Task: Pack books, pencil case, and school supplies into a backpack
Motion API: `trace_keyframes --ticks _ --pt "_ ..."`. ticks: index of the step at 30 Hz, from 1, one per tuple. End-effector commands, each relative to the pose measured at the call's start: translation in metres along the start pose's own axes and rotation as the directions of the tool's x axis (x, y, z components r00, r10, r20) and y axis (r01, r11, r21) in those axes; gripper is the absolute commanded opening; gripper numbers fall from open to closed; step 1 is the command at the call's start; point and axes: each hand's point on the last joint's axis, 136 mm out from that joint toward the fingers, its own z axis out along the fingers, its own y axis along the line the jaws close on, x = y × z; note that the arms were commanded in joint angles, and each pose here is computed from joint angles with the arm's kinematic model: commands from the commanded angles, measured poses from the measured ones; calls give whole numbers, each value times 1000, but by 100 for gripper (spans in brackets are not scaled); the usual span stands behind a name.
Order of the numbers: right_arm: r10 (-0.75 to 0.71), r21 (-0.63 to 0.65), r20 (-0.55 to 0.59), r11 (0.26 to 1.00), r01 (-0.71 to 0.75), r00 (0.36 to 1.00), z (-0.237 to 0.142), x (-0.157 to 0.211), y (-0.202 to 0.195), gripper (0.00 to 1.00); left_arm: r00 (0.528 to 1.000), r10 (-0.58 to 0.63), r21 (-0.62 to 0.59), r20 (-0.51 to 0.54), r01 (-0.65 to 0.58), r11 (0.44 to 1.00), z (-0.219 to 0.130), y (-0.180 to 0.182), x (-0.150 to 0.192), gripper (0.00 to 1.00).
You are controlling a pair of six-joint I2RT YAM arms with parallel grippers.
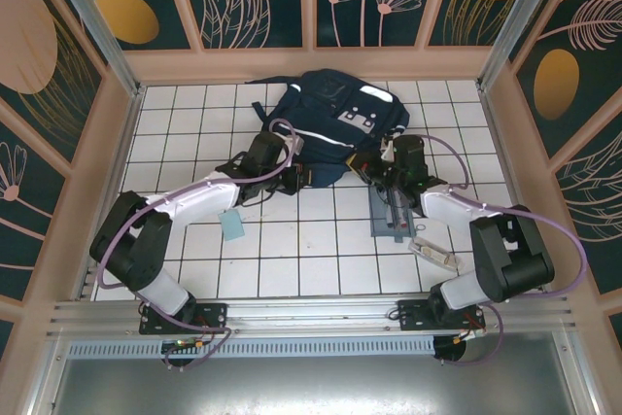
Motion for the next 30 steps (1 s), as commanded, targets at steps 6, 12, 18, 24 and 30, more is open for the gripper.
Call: trace_keyframes --ticks 6,12,18,24,30 --pt "-167 105 146 983 153 975 3 -68 -2 0 994 -59 -142 -92 46 989 -20 53 24 0" --pt "-261 105 112 963 249 959 43 -103 16 0 983 -60 41 -173 68 997 -29 -7 70 0" --pt "-256 93 100 965 247 962 72 -121 21 4 981 -76 228 -180 117 967 -20 -66 69 0" --pt "-203 97 91 976 194 975 53 -109 25 53 996 -45 244 -80 63 968 14 -87 14 0" --pt "-148 116 71 983 140 986 10 -65 25 68 1000 -26 249 5 24 968 46 -98 -29 0"
